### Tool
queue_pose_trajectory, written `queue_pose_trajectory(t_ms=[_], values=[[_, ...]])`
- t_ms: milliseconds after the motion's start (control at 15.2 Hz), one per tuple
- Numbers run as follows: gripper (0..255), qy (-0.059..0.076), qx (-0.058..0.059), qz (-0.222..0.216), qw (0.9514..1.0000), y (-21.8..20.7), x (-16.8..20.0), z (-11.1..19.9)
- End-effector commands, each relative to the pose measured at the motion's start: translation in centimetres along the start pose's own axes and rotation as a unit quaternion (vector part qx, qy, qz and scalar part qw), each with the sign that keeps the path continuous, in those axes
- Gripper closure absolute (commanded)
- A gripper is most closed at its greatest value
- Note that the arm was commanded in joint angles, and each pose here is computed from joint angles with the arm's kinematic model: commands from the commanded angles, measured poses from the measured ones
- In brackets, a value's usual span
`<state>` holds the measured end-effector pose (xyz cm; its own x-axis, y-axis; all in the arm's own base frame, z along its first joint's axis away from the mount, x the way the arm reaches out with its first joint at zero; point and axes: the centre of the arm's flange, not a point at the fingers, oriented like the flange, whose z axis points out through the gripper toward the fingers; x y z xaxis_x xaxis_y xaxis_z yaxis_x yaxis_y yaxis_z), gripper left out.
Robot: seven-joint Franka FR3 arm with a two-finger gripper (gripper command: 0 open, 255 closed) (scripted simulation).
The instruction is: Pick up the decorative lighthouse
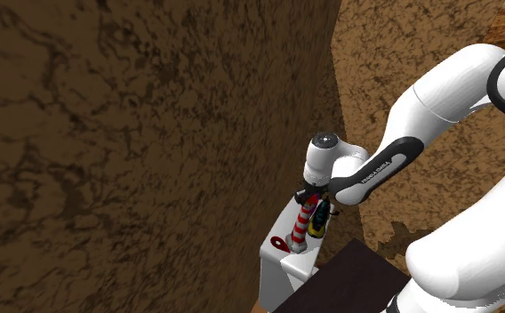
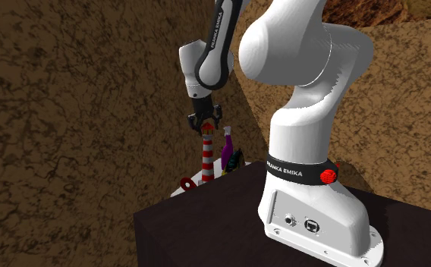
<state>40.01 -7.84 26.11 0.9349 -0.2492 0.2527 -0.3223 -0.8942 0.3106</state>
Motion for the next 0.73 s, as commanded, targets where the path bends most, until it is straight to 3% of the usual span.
queue_pose_trajectory(t_ms=[0,396,660], values=[[255,-0.001,0.0,0.0,1.0,0.0,-0.1,0.1],[255,-0.001,0.0,0.0,1.0,-0.1,-0.1,0.0],[255,-0.001,0.0,0.0,1.0,0.6,0.5,-1.9]])
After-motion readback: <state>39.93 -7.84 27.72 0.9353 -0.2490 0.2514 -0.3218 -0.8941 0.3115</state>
